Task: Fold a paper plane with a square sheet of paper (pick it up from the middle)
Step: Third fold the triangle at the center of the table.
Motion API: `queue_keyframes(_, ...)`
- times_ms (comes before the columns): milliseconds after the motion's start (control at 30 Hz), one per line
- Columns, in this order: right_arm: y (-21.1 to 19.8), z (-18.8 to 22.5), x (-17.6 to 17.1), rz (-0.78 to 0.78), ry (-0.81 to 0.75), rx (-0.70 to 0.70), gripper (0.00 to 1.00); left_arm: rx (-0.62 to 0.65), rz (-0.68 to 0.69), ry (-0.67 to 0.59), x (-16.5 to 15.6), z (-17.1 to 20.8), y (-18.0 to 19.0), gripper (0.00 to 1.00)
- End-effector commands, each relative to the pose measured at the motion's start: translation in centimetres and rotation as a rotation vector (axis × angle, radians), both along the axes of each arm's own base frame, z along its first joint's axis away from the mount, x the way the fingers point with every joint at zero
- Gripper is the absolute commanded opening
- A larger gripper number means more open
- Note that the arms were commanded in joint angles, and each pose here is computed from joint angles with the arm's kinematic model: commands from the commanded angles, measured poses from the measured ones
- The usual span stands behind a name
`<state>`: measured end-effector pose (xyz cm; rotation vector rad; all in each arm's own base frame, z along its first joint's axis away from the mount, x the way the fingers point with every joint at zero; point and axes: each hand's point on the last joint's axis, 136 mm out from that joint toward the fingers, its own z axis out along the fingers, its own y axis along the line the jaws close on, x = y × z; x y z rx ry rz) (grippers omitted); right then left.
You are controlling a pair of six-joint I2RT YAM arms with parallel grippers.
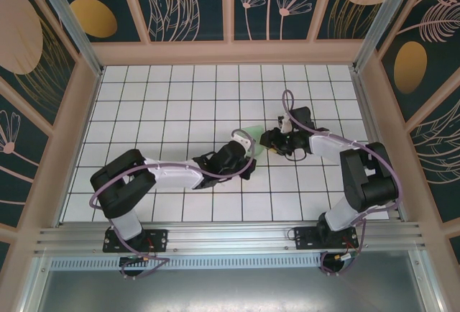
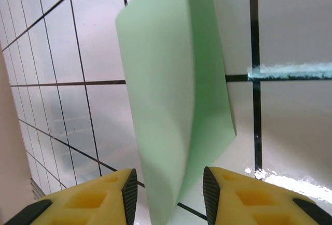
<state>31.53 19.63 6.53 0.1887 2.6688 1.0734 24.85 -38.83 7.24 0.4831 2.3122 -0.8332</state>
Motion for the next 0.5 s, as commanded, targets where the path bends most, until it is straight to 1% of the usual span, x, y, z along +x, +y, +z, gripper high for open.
queue_keyframes(0,-0.1,2.0,0.8,0.028,-0.079,-0.017,0.42,-0.082,-0.015,0.016,0.4,1.3,-0.1,0.00)
queue_keyframes(100,0.0,2.6,1.3,0.034,-0.102,-0.019,0.39,-0.093,-0.027,0.027,0.8,1.4,0.1,0.00)
queue_keyframes(233,1.0,3.7,2.6,0.064,-0.137,0.007,0.28,-0.088,-0.031,0.035,1.0,1.2,0.3,0.00)
queue_keyframes(333,1.7,3.1,3.8,0.101,-0.133,-0.016,0.19,-0.084,-0.031,0.034,1.2,1.2,0.4,0.00)
queue_keyframes(467,2.5,1.9,5.6,0.135,-0.119,-0.048,0.15,-0.074,-0.035,0.037,1.4,1.0,0.5,0.00)
